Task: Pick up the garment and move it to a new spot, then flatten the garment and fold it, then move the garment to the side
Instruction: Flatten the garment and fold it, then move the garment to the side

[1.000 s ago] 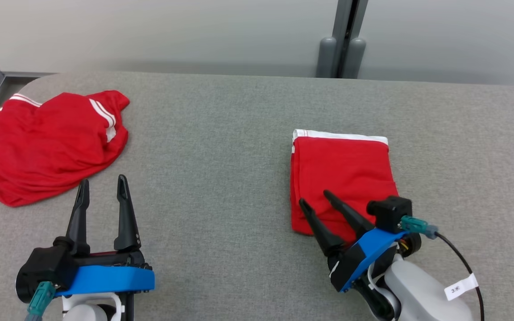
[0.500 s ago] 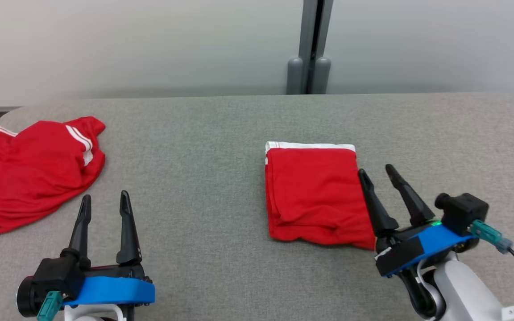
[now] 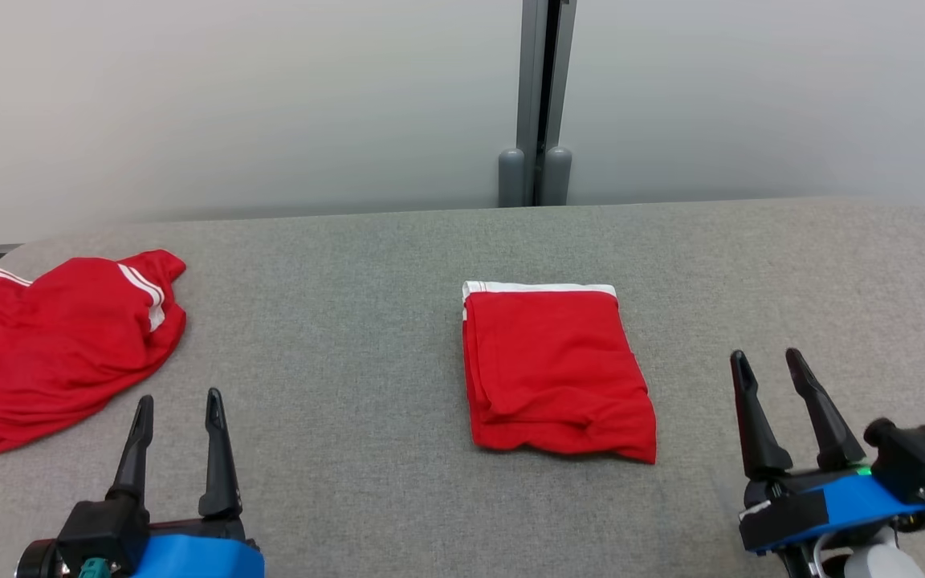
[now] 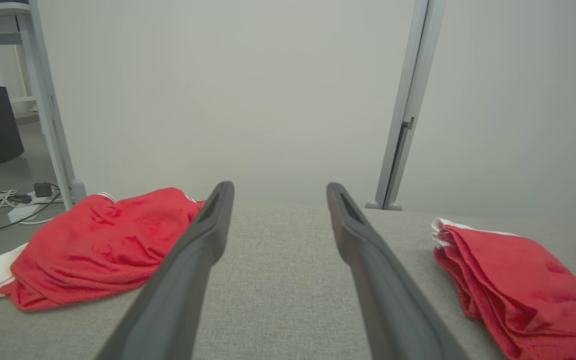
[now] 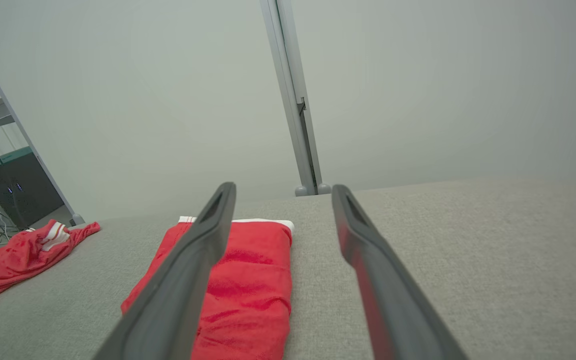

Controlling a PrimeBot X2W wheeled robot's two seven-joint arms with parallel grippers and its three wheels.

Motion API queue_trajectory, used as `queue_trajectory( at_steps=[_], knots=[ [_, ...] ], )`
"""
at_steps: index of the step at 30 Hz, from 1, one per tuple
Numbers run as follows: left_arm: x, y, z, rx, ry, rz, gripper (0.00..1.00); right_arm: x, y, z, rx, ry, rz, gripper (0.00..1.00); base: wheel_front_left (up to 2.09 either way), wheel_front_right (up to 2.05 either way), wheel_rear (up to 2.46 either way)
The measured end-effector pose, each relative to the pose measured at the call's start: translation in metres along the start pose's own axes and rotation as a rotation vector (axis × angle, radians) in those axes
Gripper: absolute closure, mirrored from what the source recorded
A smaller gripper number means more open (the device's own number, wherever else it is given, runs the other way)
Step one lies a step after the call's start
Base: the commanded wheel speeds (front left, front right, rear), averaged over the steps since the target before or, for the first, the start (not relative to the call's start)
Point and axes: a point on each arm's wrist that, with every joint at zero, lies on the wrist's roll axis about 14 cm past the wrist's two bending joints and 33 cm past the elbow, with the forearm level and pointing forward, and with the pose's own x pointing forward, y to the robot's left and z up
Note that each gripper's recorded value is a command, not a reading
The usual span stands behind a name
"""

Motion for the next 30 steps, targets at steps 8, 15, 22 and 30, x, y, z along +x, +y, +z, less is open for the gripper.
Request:
queue_trajectory(
  at_steps=[8, 15, 22, 30],
  knots=[
    [-0.015, 0.007, -0.008, 0.030, 0.032, 0.010, 0.00, -0.017, -0.004, 0.003, -0.027, 0.003, -0.036, 0.00, 0.00, 0.00, 0.00],
    [-0.020, 0.014, -0.008, 0.045, 0.034, 0.030, 0.00, -0.020, 0.004, 0.006, -0.040, 0.013, -0.029, 0.00, 0.00, 0.00, 0.00],
    [-0.022, 0.016, -0.007, 0.052, 0.039, 0.036, 0.00, -0.021, 0.008, 0.004, -0.078, 0.051, -0.019, 0.00, 0.00, 0.00, 0.00],
    [-0.022, 0.016, -0.005, 0.058, 0.039, 0.035, 0.00, -0.022, 0.009, 0.002, -0.094, 0.074, -0.015, 0.00, 0.00, 0.00, 0.00]
  ],
)
